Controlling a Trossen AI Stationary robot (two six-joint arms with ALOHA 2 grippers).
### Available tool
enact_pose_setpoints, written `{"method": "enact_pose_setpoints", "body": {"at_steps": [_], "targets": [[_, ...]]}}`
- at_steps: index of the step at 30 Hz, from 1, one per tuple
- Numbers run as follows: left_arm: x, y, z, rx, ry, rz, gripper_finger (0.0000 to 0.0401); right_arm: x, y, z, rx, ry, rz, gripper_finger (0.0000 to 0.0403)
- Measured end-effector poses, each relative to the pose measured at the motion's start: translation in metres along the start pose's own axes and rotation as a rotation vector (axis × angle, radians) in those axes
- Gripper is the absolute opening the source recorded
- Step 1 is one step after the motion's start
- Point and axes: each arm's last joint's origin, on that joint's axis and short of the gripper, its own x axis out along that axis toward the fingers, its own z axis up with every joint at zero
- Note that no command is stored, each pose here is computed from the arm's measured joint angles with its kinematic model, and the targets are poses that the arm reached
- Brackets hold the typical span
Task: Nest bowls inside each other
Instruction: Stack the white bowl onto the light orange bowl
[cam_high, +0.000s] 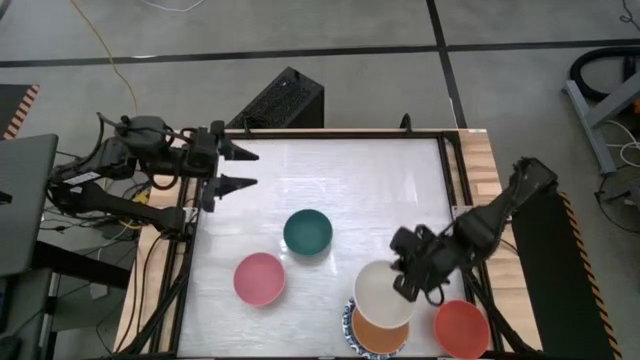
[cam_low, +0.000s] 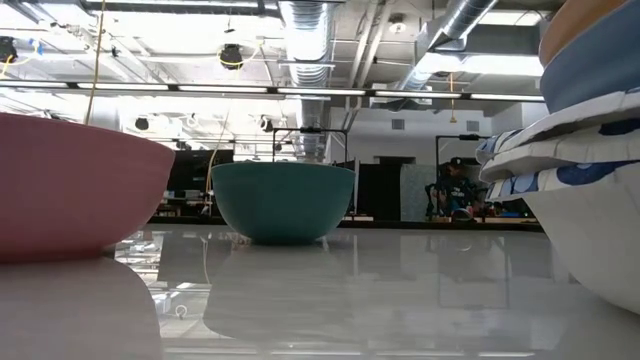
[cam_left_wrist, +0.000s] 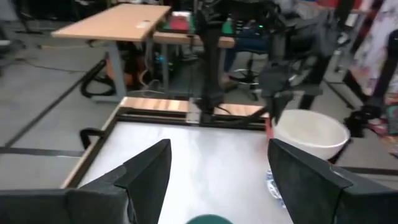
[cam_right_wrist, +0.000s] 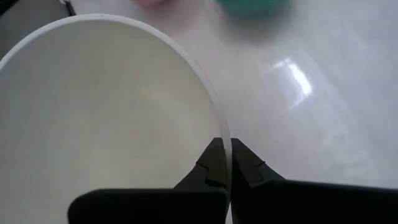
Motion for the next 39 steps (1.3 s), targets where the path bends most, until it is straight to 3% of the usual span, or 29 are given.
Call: {"method": "enact_pose_setpoints", "body": {"at_steps": [5, 9, 17, 25, 30, 39], "targets": [[0.007, -0.001, -0.002, -0.028, 0.025, -0.039, 0.0256, 0.032, 0.006, -0.022, 0.062, -0.016, 0.078, 0.0007], [0.010, -0.001, -0.004, -0.029, 0.036, -0.040, 0.0256, 0.051, 0.001, -0.040, 0.106, 0.005, 0.072, 0.0007], [0.016, -0.001, -0.006, -0.041, 0.059, -0.036, 0.0256, 0.065, -0.002, -0.071, 0.174, 0.051, 0.076, 0.0007], [0.020, 0.000, -0.008, -0.041, 0.073, -0.026, 0.0256, 0.074, 0.000, -0.077, 0.155, 0.050, 0.102, 0.0008], [0.025, 0.000, -0.009, -0.046, 0.085, -0.004, 0.0256, 0.090, 0.000, -0.079, 0.114, 0.076, 0.052, 0.0012], [0.033, 0.002, -0.012, -0.060, 0.106, 0.024, 0.0256, 0.093, -0.001, -0.082, 0.061, 0.089, 0.029, 0.0067]]}}
